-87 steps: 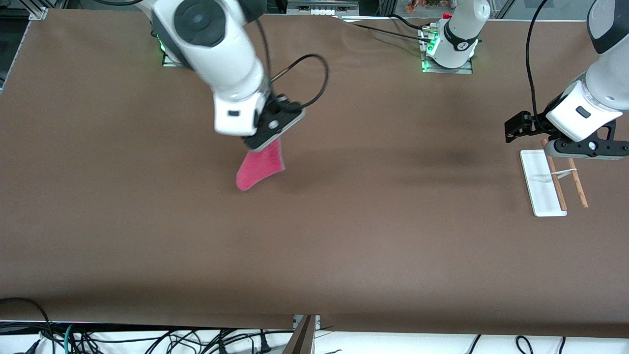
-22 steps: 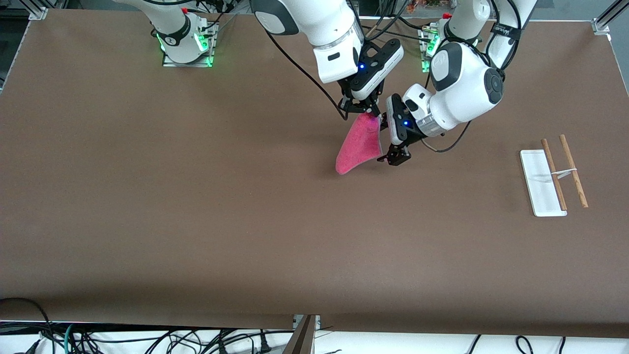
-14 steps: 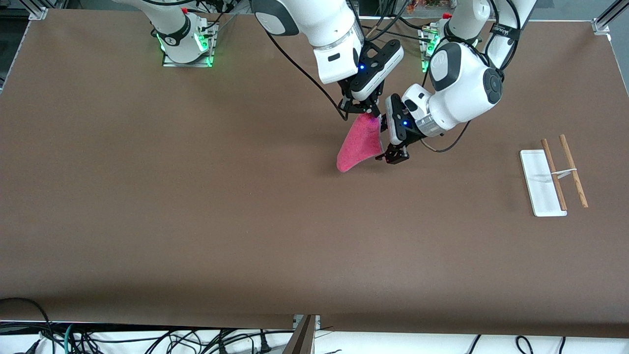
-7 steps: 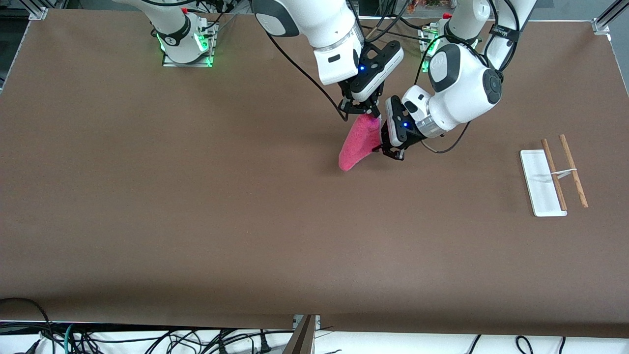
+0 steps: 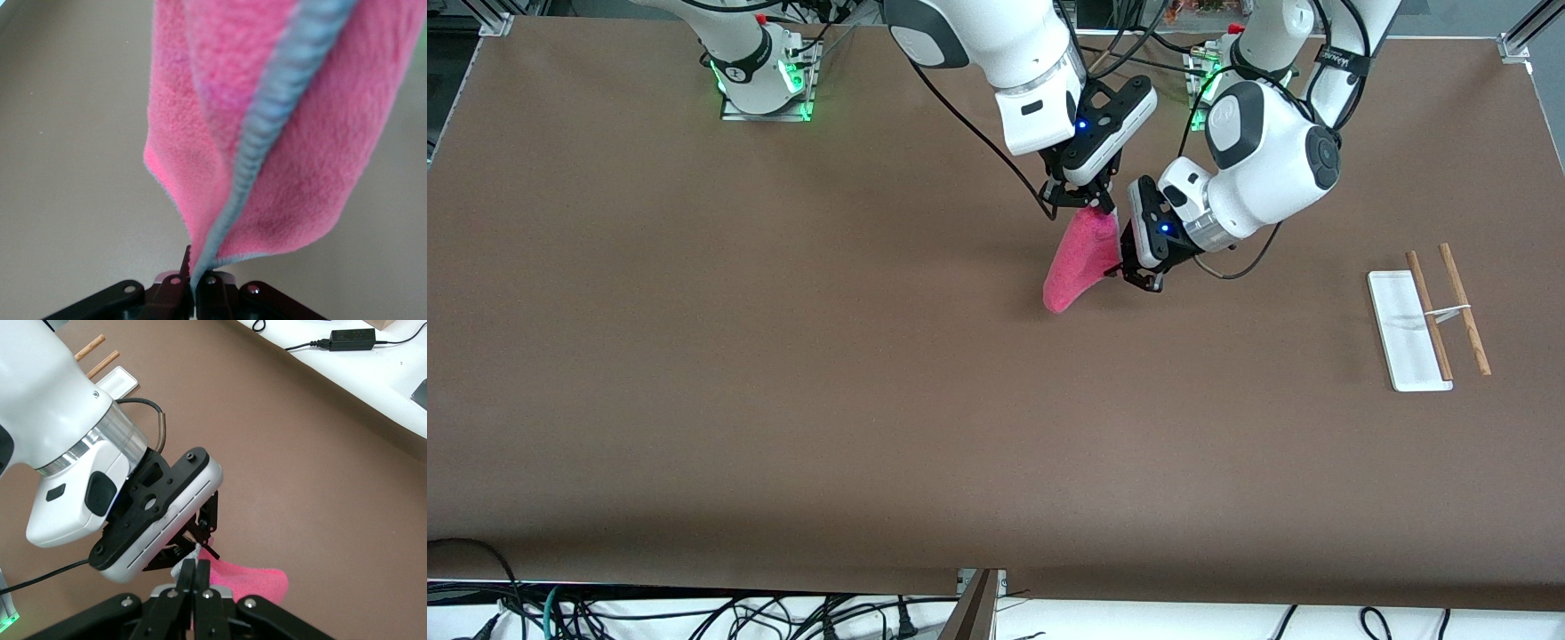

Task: Pass towel and hang on rack
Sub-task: 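Carry the towel with the left gripper to the wooden rack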

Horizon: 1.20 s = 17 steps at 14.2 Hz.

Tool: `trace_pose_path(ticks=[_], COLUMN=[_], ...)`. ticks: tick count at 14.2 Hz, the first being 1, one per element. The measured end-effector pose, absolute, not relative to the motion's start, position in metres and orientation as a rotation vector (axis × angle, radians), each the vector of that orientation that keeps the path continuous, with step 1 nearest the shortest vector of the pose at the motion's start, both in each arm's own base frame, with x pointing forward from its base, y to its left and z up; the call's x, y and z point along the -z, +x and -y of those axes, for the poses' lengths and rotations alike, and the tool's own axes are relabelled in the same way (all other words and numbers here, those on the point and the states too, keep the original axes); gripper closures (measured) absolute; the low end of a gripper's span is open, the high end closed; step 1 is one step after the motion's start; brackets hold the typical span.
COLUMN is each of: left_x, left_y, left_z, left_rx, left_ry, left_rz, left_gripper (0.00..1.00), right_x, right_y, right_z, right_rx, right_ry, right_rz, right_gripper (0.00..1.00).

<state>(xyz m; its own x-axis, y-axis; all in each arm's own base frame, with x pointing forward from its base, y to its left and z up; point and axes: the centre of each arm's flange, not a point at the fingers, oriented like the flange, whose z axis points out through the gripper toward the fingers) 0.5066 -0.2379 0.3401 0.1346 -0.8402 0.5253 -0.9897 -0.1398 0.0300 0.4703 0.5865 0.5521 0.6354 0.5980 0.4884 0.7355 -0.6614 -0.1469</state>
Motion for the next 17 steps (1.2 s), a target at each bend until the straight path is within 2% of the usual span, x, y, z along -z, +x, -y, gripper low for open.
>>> trace_pose_path(ticks=[1, 2, 6, 10, 11, 13, 17], left_x=[-0.342, -0.345, -0.355, -0.358, -0.359, -0.368, -0.391], left_y=[0.509, 0.513, 0.526, 0.541, 0.544, 0.55, 0.553], left_z=[0.233, 0.225, 0.183, 0.114, 0.087, 0.039, -0.041], left_rx=[-0.56, -0.573, -0.568, -0.532, -0.497, -0.434, -0.31], left_ry=[2.06, 2.078, 2.136, 2.231, 2.256, 2.287, 2.318], left_rz=[1.757, 1.746, 1.747, 1.677, 1.672, 1.647, 1.587], left_gripper=[0.98, 0.98, 0.98, 0.98, 0.98, 0.98, 0.98], right_x=[-0.552, -0.552, -0.551, -0.554, -0.555, -0.553, -0.541], right_y=[0.47, 0.471, 0.483, 0.519, 0.528, 0.549, 0.611], right_z=[-0.586, -0.586, -0.576, -0.534, -0.519, -0.488, -0.396], right_rx=[0.579, 0.579, 0.585, 0.544, 0.514, 0.455, 0.362], right_ry=[-2.526, -2.527, -2.543, -2.633, -2.67, -2.741, -2.884], right_rz=[1.067, 1.066, 1.04, 0.969, 0.95, 0.902, 0.713], right_gripper=[0.94, 0.87, 0.48, 0.06, 0.0, 0.0, 0.0])
